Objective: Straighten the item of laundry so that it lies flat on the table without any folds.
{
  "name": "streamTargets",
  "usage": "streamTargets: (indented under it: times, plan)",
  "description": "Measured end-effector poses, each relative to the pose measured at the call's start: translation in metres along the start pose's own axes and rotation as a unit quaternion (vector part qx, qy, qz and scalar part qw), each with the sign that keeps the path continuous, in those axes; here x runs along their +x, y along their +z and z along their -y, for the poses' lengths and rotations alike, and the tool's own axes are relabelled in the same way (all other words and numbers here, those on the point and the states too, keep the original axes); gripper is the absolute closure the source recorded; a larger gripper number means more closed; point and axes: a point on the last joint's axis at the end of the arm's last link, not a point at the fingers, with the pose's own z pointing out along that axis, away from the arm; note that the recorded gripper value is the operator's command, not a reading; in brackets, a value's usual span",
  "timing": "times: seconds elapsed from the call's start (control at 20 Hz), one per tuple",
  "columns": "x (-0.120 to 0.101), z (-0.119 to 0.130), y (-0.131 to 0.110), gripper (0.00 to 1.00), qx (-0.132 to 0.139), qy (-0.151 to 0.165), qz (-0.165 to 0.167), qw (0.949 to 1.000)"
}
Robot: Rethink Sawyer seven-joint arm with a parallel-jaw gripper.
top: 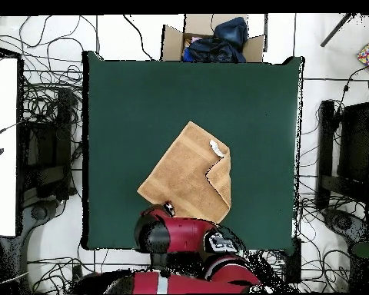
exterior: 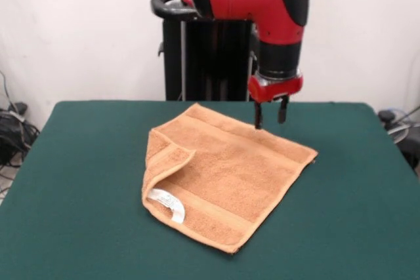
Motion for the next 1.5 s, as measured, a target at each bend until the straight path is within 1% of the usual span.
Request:
streamTargets:
  times: [0.45, 0.7, 0.85, 0.9, 1.5]
  plan:
    - [0.003, 0.0, -0.002, 0.0, -0.001, 0.005, -0.002, 1.0]
    - [0.0, 0.011, 0.004, 0.0, 0.001, 0.013, 0.0, 0.9999]
    - [-0.003, 0.023, 0.009, 0.0, 0.004, 0.022, 0.004, 0.9997]
    - [-0.006, 0.034, 0.013, 0.0, 0.007, 0.03, 0.007, 0.9995]
    - [-0.023, 0.091, 0.037, 0.0, 0.026, 0.064, 0.029, 0.9972]
